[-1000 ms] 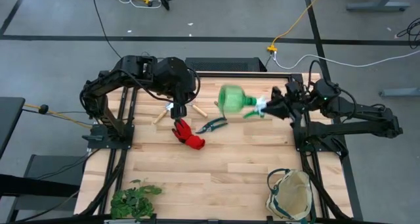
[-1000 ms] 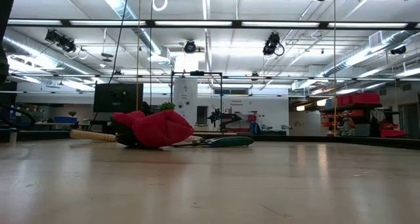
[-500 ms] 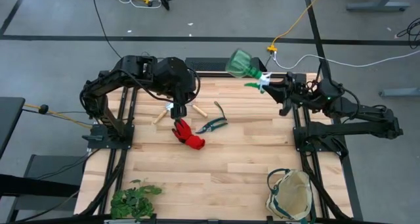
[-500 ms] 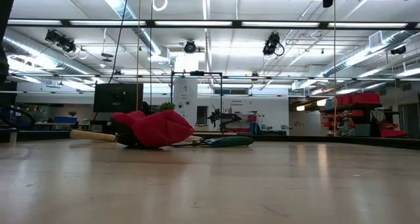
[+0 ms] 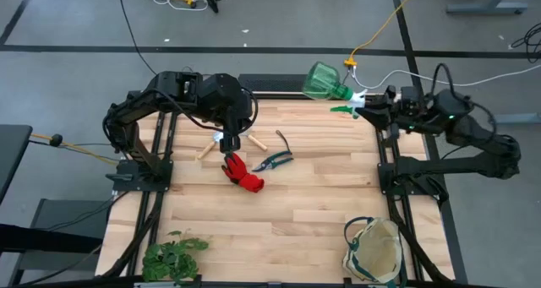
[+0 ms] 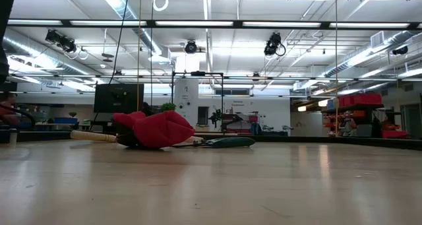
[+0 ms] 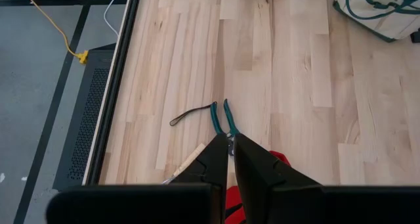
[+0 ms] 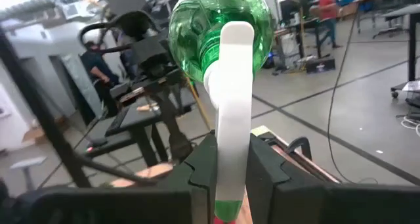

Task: Pick & Place Garden tools in Gardening bag
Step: Put the green spray into the gardening bag

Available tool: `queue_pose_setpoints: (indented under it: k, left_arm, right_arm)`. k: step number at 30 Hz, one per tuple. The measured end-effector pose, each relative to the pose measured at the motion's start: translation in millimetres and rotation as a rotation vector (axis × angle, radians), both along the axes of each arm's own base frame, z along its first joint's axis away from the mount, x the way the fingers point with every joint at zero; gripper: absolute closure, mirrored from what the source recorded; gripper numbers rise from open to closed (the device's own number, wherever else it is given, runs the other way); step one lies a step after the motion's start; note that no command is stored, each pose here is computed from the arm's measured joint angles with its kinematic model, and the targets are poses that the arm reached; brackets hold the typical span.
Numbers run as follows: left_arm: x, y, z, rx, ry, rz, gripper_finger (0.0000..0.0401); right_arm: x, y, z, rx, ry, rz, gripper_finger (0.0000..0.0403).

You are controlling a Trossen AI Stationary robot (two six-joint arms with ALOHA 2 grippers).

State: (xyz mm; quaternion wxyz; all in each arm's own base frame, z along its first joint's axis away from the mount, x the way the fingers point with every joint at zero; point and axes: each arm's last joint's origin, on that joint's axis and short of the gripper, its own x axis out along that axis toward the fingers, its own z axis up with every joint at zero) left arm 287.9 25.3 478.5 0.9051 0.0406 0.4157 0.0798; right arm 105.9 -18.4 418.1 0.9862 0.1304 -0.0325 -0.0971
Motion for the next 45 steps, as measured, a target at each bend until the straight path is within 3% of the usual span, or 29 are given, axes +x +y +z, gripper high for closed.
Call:
queue_pose_setpoints:
  k: [10, 26, 45]
  left_arm:
    - [0.0, 0.0, 0.0, 0.000, 0.000, 0.000, 0.0371]
    - [0.0, 0.0, 0.0, 0.000, 0.000, 0.000, 0.0371]
    - [-0.1, 0.4, 0.0, 0.011, 0.003, -0.001, 0.0371]
  right_arm:
    - [-26.0, 8.6, 15.8, -0.013, 0.135, 0.152, 0.0350]
    - [-34.8, 19.8, -4.0, 0.109, 0.372, 0.496, 0.0350]
    - [-30.7, 25.1, -21.0, 0.106, 0.579, 0.575, 0.0350]
